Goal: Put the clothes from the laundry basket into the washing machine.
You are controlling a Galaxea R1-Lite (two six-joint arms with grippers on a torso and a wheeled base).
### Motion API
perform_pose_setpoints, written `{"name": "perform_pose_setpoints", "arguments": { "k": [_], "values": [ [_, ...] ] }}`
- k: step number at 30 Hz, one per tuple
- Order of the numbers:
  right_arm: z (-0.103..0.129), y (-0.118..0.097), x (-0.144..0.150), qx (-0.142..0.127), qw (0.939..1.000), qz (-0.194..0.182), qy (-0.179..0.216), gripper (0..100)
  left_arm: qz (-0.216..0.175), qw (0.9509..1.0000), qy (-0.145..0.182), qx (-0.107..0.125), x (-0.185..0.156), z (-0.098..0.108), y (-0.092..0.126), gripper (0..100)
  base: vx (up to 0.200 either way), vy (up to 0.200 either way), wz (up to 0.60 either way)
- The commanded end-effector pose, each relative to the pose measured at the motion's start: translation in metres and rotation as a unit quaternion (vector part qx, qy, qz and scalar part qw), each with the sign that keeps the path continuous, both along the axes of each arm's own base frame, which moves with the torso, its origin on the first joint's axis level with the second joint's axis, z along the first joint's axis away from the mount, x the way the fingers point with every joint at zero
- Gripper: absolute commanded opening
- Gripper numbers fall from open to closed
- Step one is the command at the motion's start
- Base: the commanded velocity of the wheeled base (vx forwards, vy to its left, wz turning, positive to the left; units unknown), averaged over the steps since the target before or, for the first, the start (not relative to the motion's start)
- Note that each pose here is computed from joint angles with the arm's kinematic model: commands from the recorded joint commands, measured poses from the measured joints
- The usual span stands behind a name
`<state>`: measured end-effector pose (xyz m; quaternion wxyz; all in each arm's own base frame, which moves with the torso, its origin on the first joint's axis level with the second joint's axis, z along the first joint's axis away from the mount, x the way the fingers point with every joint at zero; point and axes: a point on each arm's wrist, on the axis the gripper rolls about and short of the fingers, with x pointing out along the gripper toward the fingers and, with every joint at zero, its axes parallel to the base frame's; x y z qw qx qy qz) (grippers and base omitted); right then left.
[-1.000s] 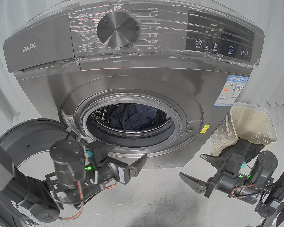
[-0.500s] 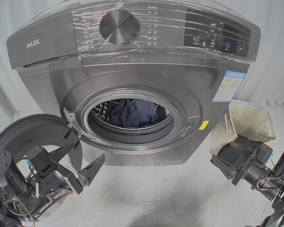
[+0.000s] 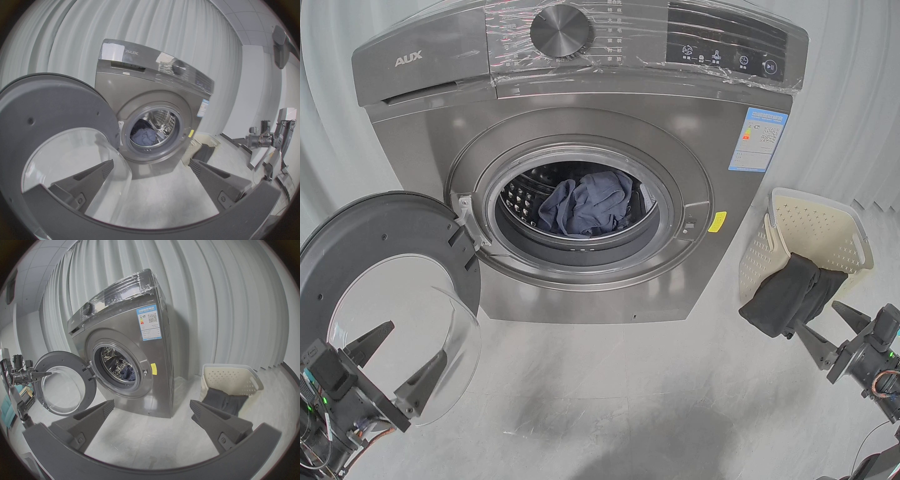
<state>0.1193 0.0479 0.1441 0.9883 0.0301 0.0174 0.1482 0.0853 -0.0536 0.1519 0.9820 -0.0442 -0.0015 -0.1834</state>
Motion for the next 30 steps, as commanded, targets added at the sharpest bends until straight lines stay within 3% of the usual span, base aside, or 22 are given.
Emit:
{"name": "perform_pose_setpoints", "arguments": {
  "k": [1, 5, 9, 16, 24, 27, 28, 30],
  "values": [
    [0.006, -0.019, -0.030, 0.013, 0.9986, -0.042, -0.029, 100, 0.023, 0.9993, -0.025, -0.016, -0.026, 0.001, 0.022, 100, 0.000, 0.000, 0.00],
    [0.004, -0.029, -0.047, 0.011, 0.9970, -0.070, -0.031, 100, 0.041, 0.9988, -0.024, -0.015, -0.040, -0.004, 0.033, 100, 0.000, 0.000, 0.00],
    [-0.001, -0.037, -0.062, 0.005, 0.9952, -0.093, -0.030, 100, 0.057, 0.9981, -0.019, -0.013, -0.048, -0.009, 0.039, 100, 0.000, -0.200, 0.00],
    [-0.029, -0.049, -0.110, -0.005, 0.9911, -0.131, -0.020, 100, 0.106, 0.9941, -0.021, -0.013, -0.071, -0.028, 0.053, 100, 0.000, -0.200, 0.00],
    [-0.055, -0.052, -0.132, -0.022, 0.9852, -0.170, -0.004, 100, 0.145, 0.9894, -0.008, -0.004, -0.085, -0.044, 0.058, 100, 0.000, -0.175, 0.00],
    [-0.062, -0.051, -0.139, -0.018, 0.9862, -0.165, 0.003, 100, 0.151, 0.9885, -0.008, -0.006, -0.091, -0.050, 0.058, 100, 0.000, 0.000, 0.00],
    [-0.062, -0.047, -0.144, -0.017, 0.9908, -0.133, -0.016, 100, 0.148, 0.9890, -0.007, -0.003, -0.095, -0.055, 0.058, 100, 0.000, 0.000, 0.00],
    [-0.063, -0.046, -0.143, -0.015, 0.9928, -0.117, -0.019, 100, 0.142, 0.9898, -0.003, 0.001, -0.100, -0.062, 0.057, 100, 0.000, 0.000, 0.00]
  ]
}}
